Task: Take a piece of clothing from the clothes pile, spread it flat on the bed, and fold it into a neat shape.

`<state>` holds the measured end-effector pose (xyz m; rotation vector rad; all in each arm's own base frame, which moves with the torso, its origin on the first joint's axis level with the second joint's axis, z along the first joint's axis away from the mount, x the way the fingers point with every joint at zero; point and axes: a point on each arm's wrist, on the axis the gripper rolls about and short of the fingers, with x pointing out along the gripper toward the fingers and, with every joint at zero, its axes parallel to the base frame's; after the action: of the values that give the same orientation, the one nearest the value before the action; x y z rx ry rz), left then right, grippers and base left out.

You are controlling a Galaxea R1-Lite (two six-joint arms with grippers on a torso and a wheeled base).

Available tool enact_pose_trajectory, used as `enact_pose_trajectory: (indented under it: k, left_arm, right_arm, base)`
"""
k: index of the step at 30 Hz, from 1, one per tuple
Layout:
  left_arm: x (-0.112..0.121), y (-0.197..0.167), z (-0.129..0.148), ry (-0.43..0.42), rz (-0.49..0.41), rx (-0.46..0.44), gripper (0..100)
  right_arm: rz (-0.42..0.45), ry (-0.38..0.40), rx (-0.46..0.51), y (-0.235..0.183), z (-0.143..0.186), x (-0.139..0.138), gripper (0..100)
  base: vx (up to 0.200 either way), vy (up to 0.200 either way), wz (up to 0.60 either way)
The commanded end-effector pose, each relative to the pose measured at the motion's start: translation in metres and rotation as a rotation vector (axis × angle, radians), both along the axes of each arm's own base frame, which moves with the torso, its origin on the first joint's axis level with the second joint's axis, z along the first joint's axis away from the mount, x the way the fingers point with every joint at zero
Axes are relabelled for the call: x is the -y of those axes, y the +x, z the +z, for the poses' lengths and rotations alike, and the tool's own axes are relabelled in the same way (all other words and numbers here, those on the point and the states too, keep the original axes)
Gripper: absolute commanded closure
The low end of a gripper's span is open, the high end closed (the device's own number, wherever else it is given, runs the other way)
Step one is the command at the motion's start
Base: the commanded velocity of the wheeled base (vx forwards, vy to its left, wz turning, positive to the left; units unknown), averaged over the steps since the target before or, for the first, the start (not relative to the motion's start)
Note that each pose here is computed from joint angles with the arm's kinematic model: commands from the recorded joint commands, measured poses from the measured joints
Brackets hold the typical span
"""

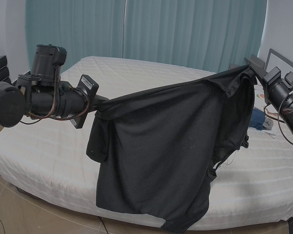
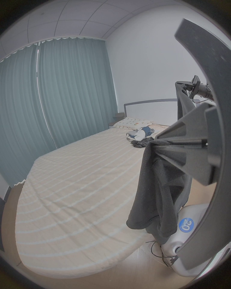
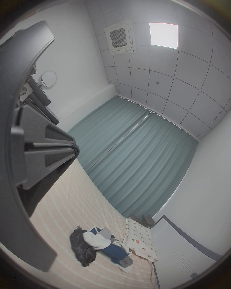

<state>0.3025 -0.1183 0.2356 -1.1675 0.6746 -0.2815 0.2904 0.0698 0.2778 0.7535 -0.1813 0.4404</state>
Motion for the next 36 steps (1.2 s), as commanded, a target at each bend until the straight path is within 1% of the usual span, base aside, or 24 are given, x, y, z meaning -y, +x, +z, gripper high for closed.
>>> enact_pose_trajectory:
  k: [1,4,5,6,7,10,12,14,16,17,19,22,24,25,26,28,30,31,32,33,34,36]
  left_arm:
    - [0.01,0.048,-0.034,0.022,0.019,-0.074,100]
    - [0.013,0.058,-0.039,0.025,0.022,-0.081,100]
    - [0.015,0.067,-0.045,0.026,0.024,-0.089,100]
    - [0.015,0.067,-0.045,0.026,0.024,-0.089,100]
    - [0.016,0.076,-0.05,0.027,0.031,-0.094,100]
    - [0.019,0.087,-0.057,0.029,0.034,-0.1,100]
    - [0.018,0.099,-0.064,0.029,0.044,-0.105,100]
    - [0.02,0.106,-0.072,0.032,0.046,-0.116,100]
    - [0.021,0.111,-0.077,0.033,0.047,-0.12,100]
    - [0.021,0.117,-0.085,0.036,0.052,-0.126,100]
    - [0.023,0.125,-0.095,0.041,0.054,-0.135,100]
    - [0.026,0.136,-0.108,0.049,0.062,-0.147,100]
    - [0.026,0.136,-0.108,0.049,0.062,-0.147,100]
    - [0.027,0.143,-0.116,0.049,0.065,-0.15,100]
    - [0.026,0.146,-0.119,0.047,0.07,-0.153,100]
    - [0.027,0.148,-0.122,0.048,0.07,-0.154,100]
    - [0.031,0.154,-0.135,0.049,0.075,-0.165,100]
    - [0.032,0.155,-0.139,0.048,0.082,-0.169,100]
    - [0.033,0.159,-0.144,0.041,0.098,-0.167,0]
    - [0.034,0.163,-0.15,0.035,0.109,-0.165,0]
    - [0.034,0.163,-0.151,0.035,0.11,-0.165,0]
    - [0.036,0.174,-0.165,0.042,0.172,-0.132,0]
  right_arm:
    - [-0.03,-0.014,-0.026,0.061,-0.03,-0.006,100]
    - [-0.03,-0.012,-0.007,0.071,-0.028,-0.007,100]
    - [-0.033,-0.017,0.004,0.08,-0.027,-0.009,100]
    - [-0.033,-0.017,0.004,0.08,-0.027,-0.009,100]
    - [-0.039,-0.034,0.016,0.091,-0.028,-0.012,100]
    - [-0.045,-0.054,0.038,0.103,-0.03,-0.015,100]
    - [-0.056,-0.084,0.063,0.116,-0.027,-0.019,100]
    - [-0.061,-0.118,0.041,0.126,-0.033,-0.023,100]
    - [-0.06,-0.138,0.008,0.134,-0.045,-0.026,100]
    - [-0.061,-0.16,-0.028,0.144,-0.065,-0.029,100]
    - [-0.083,-0.186,-0.062,0.156,-0.09,-0.032,100]
    - [-0.129,-0.187,-0.091,0.169,-0.117,-0.034,100]
    - [-0.129,-0.187,-0.091,0.169,-0.117,-0.034,100]
    - [-0.177,-0.182,-0.11,0.179,-0.134,-0.034,100]
    - [-0.19,-0.179,-0.118,0.182,-0.138,-0.033,100]
    - [-0.198,-0.18,-0.126,0.184,-0.143,-0.034,100]
    - [-0.2,-0.191,-0.163,0.188,-0.161,-0.035,100]
    - [-0.199,-0.192,-0.173,0.189,-0.166,-0.035,0]
    - [-0.196,-0.195,-0.189,0.192,-0.176,-0.037,0]
    - [-0.194,-0.199,-0.206,0.193,-0.184,-0.037,0]
    - [-0.194,-0.2,-0.209,0.194,-0.185,-0.037,0]
    - [-0.19,-0.212,-0.25,0.199,-0.212,-0.039,0]
  base:
    - [0.2,0.0,0.0]
    - [0.2,0.0,0.0]
    - [0.2,0.0,0.0]
    - [0.2,0.0,0.0]
    - [0.0,0.0,0.0]
    - [0.0,0.0,0.0]
    - [0.0,0.0,0.0]
    - [0.0,0.0,0.0]
    - [0.0,0.0,0.0]
    - [0.0,0.0,0.0]
    - [0.0,0.0,0.0]
    - [0.0,0.0,0.0]
    - [0.0,0.0,0.0]
    - [0.0,0.0,0.0]
    - [0.0,0.0,0.0]
    - [0.0,0.0,0.0]
    - [0.0,0.0,0.0]
    - [0.0,0.0,0.0]
    - [0.0,0.0,0.0]
    - [0.0,0.0,0.0]
    - [0.0,0.0,0.0]
    - [0.0,0.0,0.0]
